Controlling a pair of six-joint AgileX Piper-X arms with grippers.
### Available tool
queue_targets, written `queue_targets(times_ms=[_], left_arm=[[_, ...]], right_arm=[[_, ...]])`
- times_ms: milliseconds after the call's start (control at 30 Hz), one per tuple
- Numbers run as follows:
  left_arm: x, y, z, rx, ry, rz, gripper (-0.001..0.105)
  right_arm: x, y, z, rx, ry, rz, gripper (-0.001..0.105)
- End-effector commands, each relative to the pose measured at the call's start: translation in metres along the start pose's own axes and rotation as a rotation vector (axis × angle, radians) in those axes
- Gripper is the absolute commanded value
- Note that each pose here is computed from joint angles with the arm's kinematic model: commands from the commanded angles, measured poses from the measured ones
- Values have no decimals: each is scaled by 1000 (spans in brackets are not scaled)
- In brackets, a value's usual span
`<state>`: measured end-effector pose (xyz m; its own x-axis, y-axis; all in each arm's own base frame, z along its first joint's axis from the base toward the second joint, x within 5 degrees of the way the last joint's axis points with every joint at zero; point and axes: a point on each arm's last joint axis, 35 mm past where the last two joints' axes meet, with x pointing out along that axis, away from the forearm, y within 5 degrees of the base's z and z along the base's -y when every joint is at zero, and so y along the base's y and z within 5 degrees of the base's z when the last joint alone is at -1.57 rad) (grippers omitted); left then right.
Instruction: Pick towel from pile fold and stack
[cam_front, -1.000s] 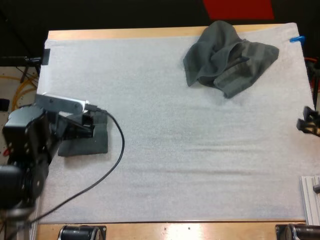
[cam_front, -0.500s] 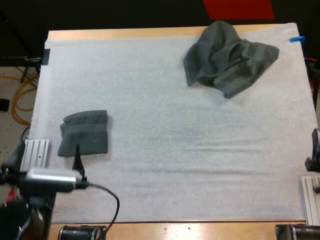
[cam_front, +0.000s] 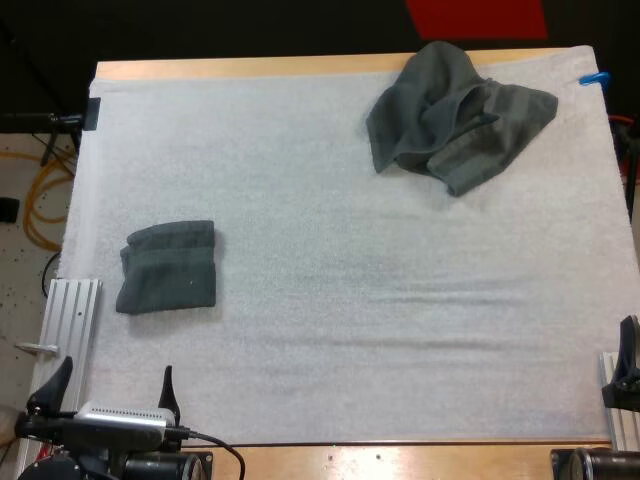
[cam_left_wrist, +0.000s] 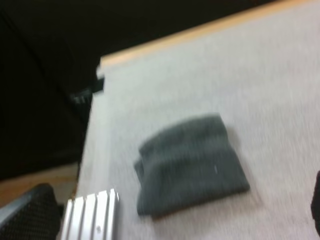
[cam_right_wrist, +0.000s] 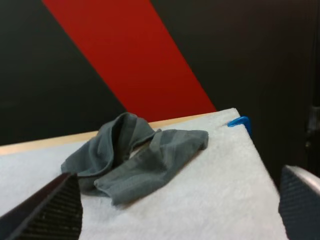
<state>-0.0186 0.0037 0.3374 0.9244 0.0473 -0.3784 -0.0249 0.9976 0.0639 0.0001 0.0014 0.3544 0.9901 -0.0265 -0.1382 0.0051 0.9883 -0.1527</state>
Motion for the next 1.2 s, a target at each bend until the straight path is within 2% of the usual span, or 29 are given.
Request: queue_targets(times_ms=[0,167,233,300,367,500,600,700,867,1000,1167], left_arm=[[1,0,-1,-10,26,6,104],[6,0,-5,-20,52,6,104],[9,0,-7,-81,63,16,104],[12,0,-10,-188,76,51,104],[16,1,-13,-228,92,84,104],[25,0,-11,-194,48,83,104],[35,-1,-6,-204,-37,70,104],[47,-2,-5,-209,-83,60,104],[61,-4,-18,-188,-32,54,104],[66,-5,-25,-168,14,39,104],[66,-5,-26,-165,16,31,104]], right_arm=[[3,0,-1,29,15,8,78],[11,2,-6,23,19,30,78],[12,2,-8,23,27,31,78],[14,2,-10,10,33,33,78],[14,2,-10,-14,32,33,78],[14,2,-11,-45,38,35,78],[18,3,-16,-45,60,40,78],[27,5,-27,-39,93,75,78],[37,11,-46,-26,160,171,78],[36,13,-56,-26,244,194,78],[36,13,-56,-46,246,195,78]])
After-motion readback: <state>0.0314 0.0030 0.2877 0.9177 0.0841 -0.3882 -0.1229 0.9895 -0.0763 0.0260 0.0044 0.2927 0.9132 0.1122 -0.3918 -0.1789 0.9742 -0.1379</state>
